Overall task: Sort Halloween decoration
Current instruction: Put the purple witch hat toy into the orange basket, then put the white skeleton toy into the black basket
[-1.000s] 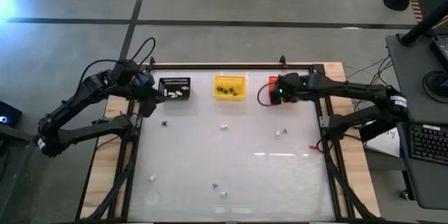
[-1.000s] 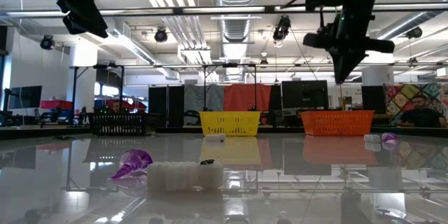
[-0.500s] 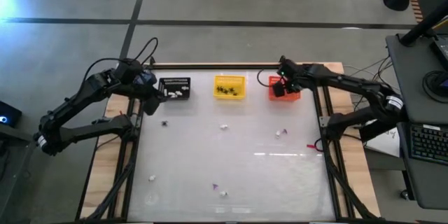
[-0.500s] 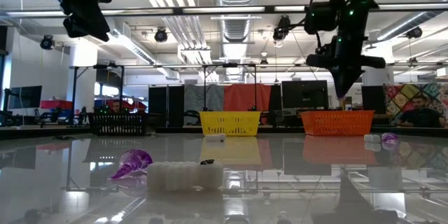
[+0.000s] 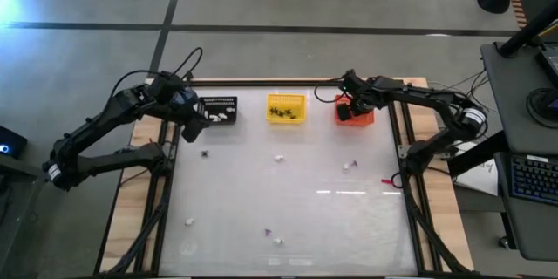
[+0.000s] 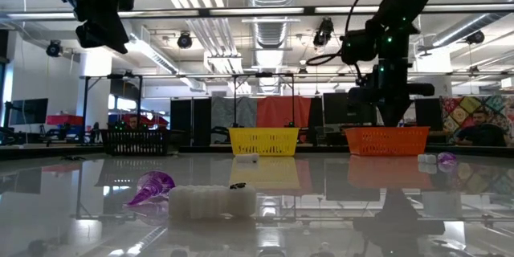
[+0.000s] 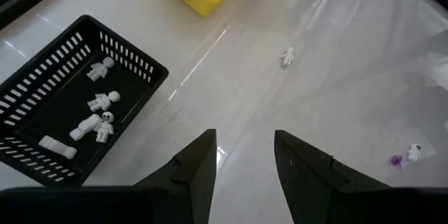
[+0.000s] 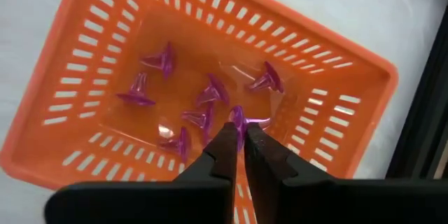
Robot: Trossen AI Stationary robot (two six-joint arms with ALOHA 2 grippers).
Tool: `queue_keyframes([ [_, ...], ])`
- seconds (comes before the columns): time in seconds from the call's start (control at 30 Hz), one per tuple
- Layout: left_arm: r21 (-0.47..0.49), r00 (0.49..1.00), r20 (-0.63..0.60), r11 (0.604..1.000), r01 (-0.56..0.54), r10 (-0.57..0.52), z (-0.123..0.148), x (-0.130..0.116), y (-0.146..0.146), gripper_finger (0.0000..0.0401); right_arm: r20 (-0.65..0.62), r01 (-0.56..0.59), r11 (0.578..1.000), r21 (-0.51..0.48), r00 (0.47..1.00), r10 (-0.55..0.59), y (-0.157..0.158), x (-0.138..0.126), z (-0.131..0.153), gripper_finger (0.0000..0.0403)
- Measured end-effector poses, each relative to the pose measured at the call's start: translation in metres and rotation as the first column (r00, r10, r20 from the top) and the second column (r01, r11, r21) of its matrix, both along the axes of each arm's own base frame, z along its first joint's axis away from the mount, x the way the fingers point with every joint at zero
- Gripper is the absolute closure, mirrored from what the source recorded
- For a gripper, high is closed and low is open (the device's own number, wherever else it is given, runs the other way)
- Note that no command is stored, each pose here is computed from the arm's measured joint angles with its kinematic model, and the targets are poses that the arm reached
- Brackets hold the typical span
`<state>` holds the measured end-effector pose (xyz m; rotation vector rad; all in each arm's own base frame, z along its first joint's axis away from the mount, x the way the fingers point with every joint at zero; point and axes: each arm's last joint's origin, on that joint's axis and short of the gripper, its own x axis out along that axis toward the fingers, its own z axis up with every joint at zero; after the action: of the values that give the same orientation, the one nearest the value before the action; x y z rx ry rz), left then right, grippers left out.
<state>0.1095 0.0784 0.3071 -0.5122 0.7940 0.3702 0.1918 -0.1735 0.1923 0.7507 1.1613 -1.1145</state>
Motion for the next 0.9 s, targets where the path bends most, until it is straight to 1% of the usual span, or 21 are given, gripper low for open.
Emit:
queue_keyframes([
  [0.1, -0.002, 1.0, -0.008, 1.0, 0.005, -0.005, -0.001, 0.001, 0.001, 0.0274, -0.001, 0.002, 1.0, 0.004, 1.0, -0.002, 0.0, 0.001, -0.001, 0.0372],
  [0.23, -0.01, 1.0, -0.018, 1.0, 0.006, -0.006, -0.003, 0.003, 0.003, 0.0274, 0.01, 0.01, 1.0, -0.004, 1.0, -0.01, 0.0, 0.0, 0.001, 0.0338],
  [0.33, -0.019, 1.0, -0.027, 1.0, 0.004, -0.004, -0.004, 0.005, 0.004, 0.0274, 0.023, 0.011, 1.0, -0.014, 1.0, -0.011, 0.0, 0.0, 0.006, 0.0317],
  [0.43, -0.038, 0.999, -0.045, 0.999, -0.002, 0.0, -0.007, 0.009, 0.007, 0.0274, 0.045, 0.01, 1.0, -0.03, 0.999, -0.009, -0.002, 0.003, 0.015, 0.0303],
  [0.57, -0.063, 0.997, -0.073, 0.998, -0.003, -0.001, -0.013, 0.016, 0.013, 0.0274, 0.065, 0.002, 0.999, -0.048, 0.998, 0.001, -0.006, 0.008, 0.032, 0.0293],
  [0.67, -0.071, 0.997, -0.072, 0.997, 0.01, -0.015, -0.016, 0.025, 0.019, 0.0274, 0.076, 0.002, 0.998, -0.057, 0.997, 0.002, -0.009, 0.011, 0.048, 0.0291],
  [0.77, -0.068, 0.997, -0.067, 0.997, 0.039, -0.044, -0.02, 0.035, 0.023, 0.0274, 0.075, -0.013, 0.998, -0.063, 0.997, 0.017, -0.01, 0.012, 0.064, 0.0294],
  [0.9, -0.035, 0.994, -0.048, 0.994, 0.099, -0.101, -0.024, 0.052, 0.026, 0.0274, 0.086, -0.043, 0.995, -0.087, 0.995, 0.05, -0.012, 0.015, 0.081, 0.0298],
])
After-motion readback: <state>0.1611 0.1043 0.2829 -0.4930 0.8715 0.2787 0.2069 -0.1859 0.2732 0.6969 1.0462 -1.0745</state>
